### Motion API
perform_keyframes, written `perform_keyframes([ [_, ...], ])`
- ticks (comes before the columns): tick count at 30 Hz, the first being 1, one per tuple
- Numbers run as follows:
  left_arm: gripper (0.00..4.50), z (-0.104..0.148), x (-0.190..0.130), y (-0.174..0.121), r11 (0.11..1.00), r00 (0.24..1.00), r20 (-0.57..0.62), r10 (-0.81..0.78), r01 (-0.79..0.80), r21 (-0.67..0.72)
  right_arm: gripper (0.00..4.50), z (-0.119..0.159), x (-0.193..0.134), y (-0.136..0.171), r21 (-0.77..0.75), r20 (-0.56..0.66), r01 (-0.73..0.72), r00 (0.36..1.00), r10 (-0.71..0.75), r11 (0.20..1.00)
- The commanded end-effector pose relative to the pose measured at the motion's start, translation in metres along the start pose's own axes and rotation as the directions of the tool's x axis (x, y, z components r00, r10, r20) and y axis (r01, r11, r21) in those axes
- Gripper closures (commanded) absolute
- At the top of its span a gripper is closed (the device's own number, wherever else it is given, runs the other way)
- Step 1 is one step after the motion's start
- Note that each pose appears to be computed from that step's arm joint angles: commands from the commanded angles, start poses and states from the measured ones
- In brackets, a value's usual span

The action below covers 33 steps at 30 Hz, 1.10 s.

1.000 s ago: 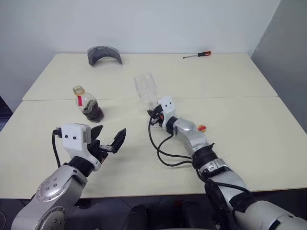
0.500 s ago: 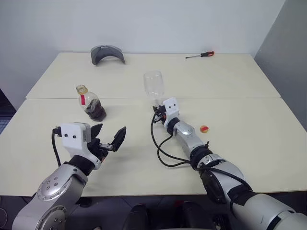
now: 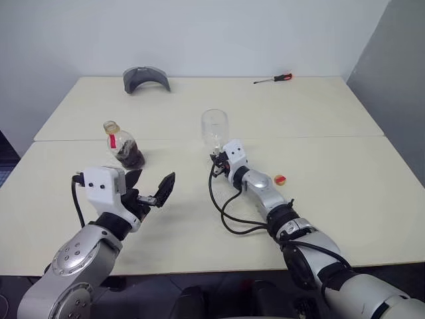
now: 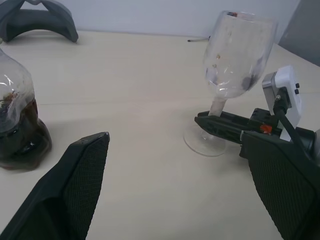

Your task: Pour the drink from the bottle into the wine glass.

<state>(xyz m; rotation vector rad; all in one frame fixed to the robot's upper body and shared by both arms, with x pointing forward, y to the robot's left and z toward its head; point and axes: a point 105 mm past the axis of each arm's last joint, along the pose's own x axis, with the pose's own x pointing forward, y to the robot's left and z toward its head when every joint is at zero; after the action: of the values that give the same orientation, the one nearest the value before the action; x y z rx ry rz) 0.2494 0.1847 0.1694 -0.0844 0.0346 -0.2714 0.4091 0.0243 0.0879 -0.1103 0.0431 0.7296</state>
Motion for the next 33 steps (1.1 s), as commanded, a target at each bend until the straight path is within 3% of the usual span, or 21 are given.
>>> perform_keyframes([
  [1, 0.0, 0.009, 0.0, -0.002, 1.0, 0.999, 0.041, -0.009, 0.008, 0.019, 4.36, -0.013, 0.004, 0.014, 0.052, -0.056, -0.014, 0.998, 0.017, 0.999],
  [7, 0.0, 0.011, 0.002, -0.003, 1.0, 0.999, 0.048, -0.011, 0.01, 0.023, 4.36, 0.019, 0.018, 0.028, 0.083, 0.053, -0.032, 0.998, 0.027, 0.996],
  [15, 0.0, 0.012, 0.0, -0.002, 1.0, 0.998, 0.055, -0.004, 0.002, 0.028, 4.36, 0.013, 0.018, 0.031, 0.036, 0.037, -0.026, 0.999, 0.025, 0.999],
  [25, 0.0, 0.011, 0.003, -0.004, 1.0, 0.998, 0.056, -0.012, 0.011, 0.022, 0.97, 0.005, 0.003, 0.023, 0.086, 0.074, -0.075, 0.995, 0.069, 0.993],
  [30, 0.0, 0.01, 0.004, -0.003, 1.0, 0.998, 0.056, -0.012, 0.011, 0.023, 0.97, 0.012, -0.017, 0.007, 0.076, 0.119, -0.089, 0.99, 0.08, 0.993],
  [33, 0.0, 0.008, 0.004, 0.002, 1.0, 0.999, 0.053, 0.01, -0.012, 0.021, 0.97, 0.025, -0.056, -0.015, 0.04, 0.149, -0.06, 0.987, 0.053, 0.997],
])
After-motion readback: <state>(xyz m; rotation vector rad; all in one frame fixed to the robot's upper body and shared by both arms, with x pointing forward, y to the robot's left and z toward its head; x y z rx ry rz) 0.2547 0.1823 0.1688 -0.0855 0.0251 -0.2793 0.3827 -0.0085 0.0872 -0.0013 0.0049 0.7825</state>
